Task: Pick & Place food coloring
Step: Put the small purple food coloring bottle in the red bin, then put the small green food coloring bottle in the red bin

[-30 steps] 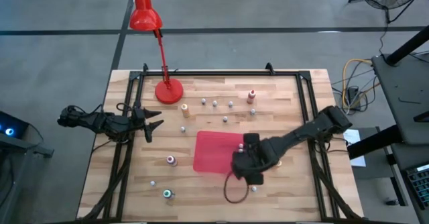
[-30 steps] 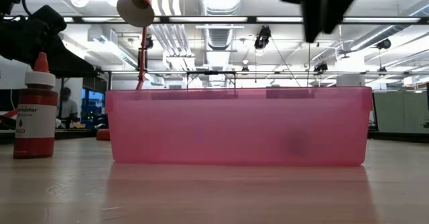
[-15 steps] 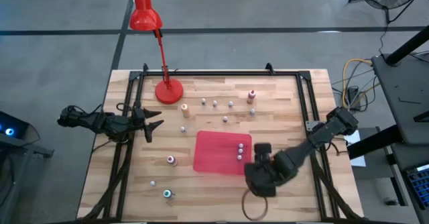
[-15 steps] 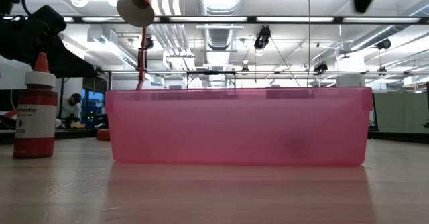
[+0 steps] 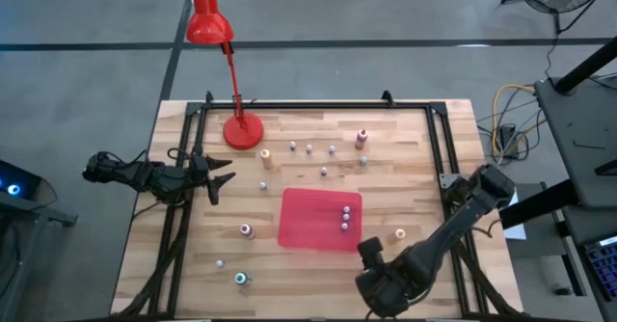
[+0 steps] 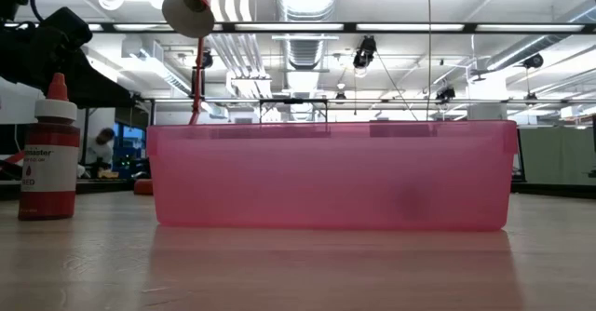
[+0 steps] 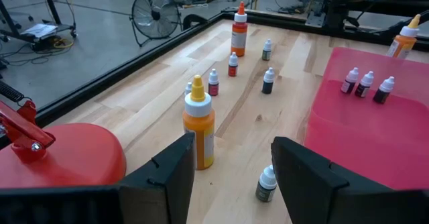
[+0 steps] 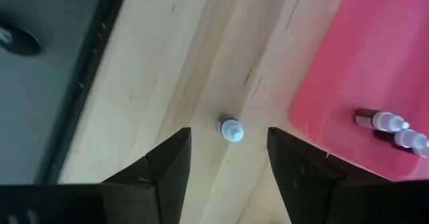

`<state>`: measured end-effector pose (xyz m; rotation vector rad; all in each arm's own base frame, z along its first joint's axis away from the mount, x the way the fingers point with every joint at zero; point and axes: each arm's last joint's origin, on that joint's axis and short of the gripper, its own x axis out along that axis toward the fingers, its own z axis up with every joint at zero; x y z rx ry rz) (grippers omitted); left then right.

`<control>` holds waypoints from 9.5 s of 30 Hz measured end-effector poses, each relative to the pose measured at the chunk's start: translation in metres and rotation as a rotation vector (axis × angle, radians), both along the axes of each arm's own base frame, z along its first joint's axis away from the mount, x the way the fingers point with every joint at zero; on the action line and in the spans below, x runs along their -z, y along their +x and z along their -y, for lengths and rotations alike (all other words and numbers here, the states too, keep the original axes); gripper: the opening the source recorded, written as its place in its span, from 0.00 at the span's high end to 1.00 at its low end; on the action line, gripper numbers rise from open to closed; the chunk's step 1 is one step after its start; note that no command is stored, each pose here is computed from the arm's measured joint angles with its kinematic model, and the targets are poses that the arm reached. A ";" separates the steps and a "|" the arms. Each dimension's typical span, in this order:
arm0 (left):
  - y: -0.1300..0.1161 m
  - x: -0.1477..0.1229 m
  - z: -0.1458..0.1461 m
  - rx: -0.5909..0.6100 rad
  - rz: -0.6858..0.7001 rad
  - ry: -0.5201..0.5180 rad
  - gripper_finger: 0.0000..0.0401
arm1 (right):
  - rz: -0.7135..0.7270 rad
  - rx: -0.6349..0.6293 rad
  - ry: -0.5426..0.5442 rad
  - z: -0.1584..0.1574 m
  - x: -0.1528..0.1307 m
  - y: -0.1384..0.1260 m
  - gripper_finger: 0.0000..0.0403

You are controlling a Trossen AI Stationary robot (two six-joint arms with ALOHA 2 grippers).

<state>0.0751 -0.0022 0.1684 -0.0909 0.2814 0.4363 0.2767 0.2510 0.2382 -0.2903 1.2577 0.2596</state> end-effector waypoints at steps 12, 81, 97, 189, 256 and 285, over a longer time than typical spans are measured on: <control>0.000 0.000 0.000 0.000 -0.001 0.000 0.58 | -0.101 -0.063 -0.052 -0.007 0.041 0.008 0.53; 0.000 0.000 0.000 0.000 -0.001 0.000 0.58 | -0.157 -0.011 -0.024 0.009 0.076 0.020 0.86; 0.000 0.000 0.000 0.000 0.000 0.000 0.58 | -0.107 0.022 0.034 0.019 -0.028 0.013 0.84; 0.000 0.000 0.000 0.000 0.000 0.000 0.58 | -0.181 0.397 0.008 0.193 0.076 0.105 0.74; 0.000 0.000 0.000 0.000 0.000 0.000 0.58 | 0.075 1.445 0.018 0.312 -0.009 0.037 0.20; 0.000 0.000 0.000 0.000 -0.001 0.000 0.58 | 0.075 1.487 -0.022 0.329 0.064 0.014 0.24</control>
